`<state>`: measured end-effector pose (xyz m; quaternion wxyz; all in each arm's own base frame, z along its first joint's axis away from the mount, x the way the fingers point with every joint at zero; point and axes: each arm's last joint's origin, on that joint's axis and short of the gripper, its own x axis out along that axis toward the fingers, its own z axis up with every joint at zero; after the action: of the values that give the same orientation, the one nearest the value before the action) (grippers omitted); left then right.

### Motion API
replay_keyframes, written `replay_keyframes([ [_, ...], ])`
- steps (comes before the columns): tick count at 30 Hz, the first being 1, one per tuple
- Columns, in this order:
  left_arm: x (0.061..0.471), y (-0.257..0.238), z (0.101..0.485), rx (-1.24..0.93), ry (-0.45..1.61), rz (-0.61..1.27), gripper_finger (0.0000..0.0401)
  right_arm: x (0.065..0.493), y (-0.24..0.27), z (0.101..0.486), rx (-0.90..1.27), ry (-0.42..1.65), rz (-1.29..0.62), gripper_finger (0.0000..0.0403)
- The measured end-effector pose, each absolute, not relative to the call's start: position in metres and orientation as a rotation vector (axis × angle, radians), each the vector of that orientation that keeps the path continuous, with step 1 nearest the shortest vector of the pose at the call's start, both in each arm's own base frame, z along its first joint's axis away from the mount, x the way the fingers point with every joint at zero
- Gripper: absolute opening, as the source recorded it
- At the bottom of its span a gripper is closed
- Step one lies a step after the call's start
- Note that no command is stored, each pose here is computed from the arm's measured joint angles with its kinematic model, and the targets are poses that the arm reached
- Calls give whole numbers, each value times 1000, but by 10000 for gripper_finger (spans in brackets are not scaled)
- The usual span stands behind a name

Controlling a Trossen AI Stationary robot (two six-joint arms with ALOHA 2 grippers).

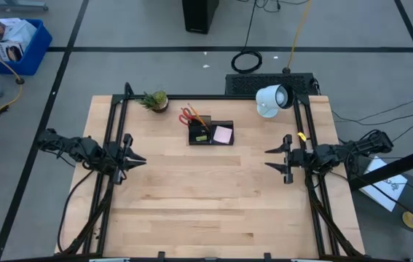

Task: Pick and place office supplies into organizer
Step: Return to Home Position

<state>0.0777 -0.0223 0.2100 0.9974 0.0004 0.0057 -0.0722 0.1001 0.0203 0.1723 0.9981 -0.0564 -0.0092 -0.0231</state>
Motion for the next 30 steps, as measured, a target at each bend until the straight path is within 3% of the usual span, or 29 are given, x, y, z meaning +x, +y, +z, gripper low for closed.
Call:
replay_keyframes([
  [15, 79, -21, 209, 25, 23, -91, 37, 99, 18, 170, -16, -9, -99, 194],
  [25, 79, -21, 209, 26, 24, -91, 35, 99, 18, 169, -92, 5, -98, 194],
  [30, 79, -21, 209, 26, 24, -91, 35, 99, 18, 179, -67, -95, -102, 194],
])
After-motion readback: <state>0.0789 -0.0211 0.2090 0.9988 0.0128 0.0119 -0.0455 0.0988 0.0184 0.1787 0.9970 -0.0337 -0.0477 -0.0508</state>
